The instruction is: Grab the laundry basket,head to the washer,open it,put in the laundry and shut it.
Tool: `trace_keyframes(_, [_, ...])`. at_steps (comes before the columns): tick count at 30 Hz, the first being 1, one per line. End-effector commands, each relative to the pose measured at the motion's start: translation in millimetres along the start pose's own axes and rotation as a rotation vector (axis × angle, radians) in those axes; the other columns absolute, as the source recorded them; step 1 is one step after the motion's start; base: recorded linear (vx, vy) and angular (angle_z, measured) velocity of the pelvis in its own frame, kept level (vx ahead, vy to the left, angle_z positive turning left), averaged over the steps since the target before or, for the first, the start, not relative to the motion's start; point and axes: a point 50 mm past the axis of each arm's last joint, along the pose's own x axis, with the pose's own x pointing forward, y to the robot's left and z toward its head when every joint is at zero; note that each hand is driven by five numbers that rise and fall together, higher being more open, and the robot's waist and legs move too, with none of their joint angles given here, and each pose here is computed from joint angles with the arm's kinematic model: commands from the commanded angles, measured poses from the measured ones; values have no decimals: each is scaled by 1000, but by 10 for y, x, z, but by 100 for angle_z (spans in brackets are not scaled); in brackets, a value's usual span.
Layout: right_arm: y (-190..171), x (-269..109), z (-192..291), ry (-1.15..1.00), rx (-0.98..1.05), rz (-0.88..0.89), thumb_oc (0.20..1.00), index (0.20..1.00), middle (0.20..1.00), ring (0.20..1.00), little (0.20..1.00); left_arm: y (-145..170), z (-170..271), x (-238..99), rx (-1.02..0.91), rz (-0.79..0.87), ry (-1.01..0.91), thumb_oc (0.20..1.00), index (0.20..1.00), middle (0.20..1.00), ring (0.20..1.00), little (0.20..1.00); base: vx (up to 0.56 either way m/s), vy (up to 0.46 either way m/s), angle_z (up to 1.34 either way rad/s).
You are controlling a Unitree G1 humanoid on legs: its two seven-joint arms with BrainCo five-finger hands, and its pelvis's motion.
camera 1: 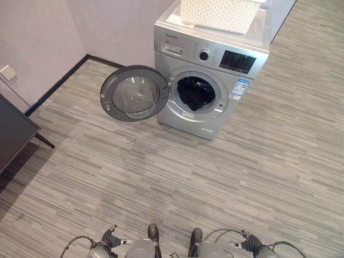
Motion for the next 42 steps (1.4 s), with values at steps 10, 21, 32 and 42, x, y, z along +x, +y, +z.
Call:
trace_keyframes(10, [-133, -74, -166, 22, 2, 8, 1000, 1000, 1000, 1000, 1000, 78, 2, 0, 41, -2, -17, 1000, 1000, 1000, 1000, 1000, 206, -36, 27])
trace_keyframes(21, [-196, -53, -20, -41, 57, -20, 1000, 1000, 1000, 1000, 1000, 88, 11, -2, 27, 7, -27, 1000, 1000, 1000, 1000, 1000, 309, -207, 48])
trace_keyframes(32, [-408, -92, -9, -65, 35, -103, 1000, 1000, 1000, 1000, 1000, 297, 589, 70, 6, 81, -214, 1000, 1000, 1000, 1000, 1000, 148, -123, 20])
trace_keyframes(42, [-376, -119, 19, -101, 32, -67, 1000, 1000, 1000, 1000, 1000, 639, 669, -8, 2, 165, -294, 1000, 1000, 1000, 1000, 1000, 176, 187, -27])
